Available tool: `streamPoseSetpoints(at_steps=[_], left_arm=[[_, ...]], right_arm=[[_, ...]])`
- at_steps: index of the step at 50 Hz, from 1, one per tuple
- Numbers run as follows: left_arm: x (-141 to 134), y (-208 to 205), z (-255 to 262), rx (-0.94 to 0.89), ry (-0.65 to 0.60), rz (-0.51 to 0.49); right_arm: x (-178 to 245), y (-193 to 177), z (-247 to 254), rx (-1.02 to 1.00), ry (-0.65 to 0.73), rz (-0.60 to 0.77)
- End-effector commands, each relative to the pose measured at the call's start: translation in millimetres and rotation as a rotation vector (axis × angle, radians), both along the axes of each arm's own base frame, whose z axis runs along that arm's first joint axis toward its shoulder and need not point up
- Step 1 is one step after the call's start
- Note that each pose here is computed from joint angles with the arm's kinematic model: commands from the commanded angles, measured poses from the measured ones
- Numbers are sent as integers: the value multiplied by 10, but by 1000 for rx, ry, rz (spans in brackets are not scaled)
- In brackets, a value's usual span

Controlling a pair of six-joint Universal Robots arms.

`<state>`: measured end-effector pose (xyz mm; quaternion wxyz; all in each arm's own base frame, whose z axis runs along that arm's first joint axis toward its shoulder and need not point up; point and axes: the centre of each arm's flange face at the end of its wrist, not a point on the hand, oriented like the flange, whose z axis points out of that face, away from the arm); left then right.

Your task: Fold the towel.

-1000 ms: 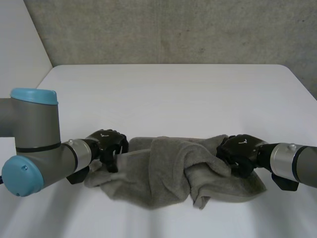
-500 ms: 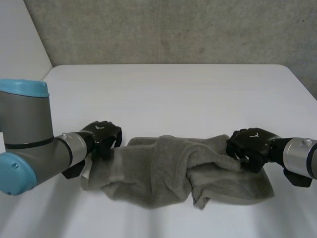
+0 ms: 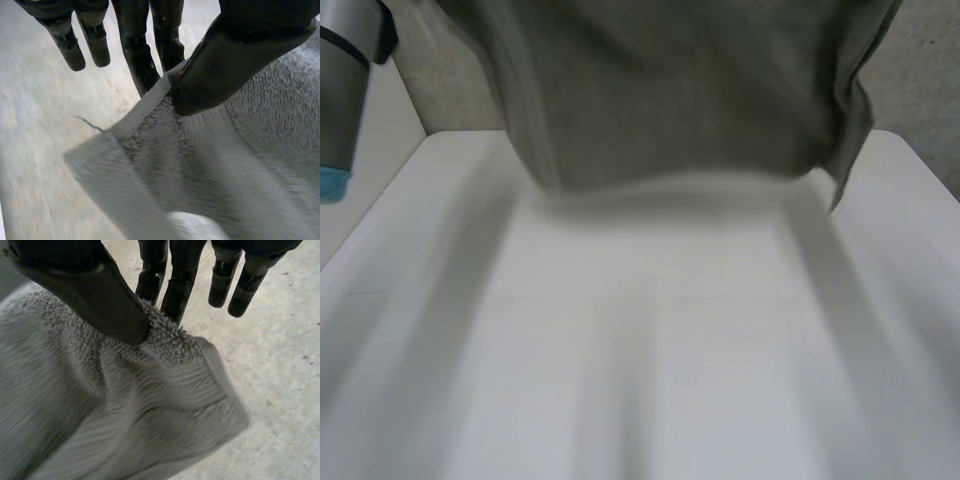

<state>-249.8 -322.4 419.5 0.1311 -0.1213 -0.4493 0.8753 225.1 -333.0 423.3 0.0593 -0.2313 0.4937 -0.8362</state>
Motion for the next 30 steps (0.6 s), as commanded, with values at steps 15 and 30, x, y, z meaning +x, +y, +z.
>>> streamPoseSetpoints(at_steps=[15,30], left_arm=[[416,142,-2315,546,-358,-111],[625,423,-2414,687,-458,-85]], right_arm=[[-16,531,-2055,372,491,197],[-309,915,-2211,554,582,194]])
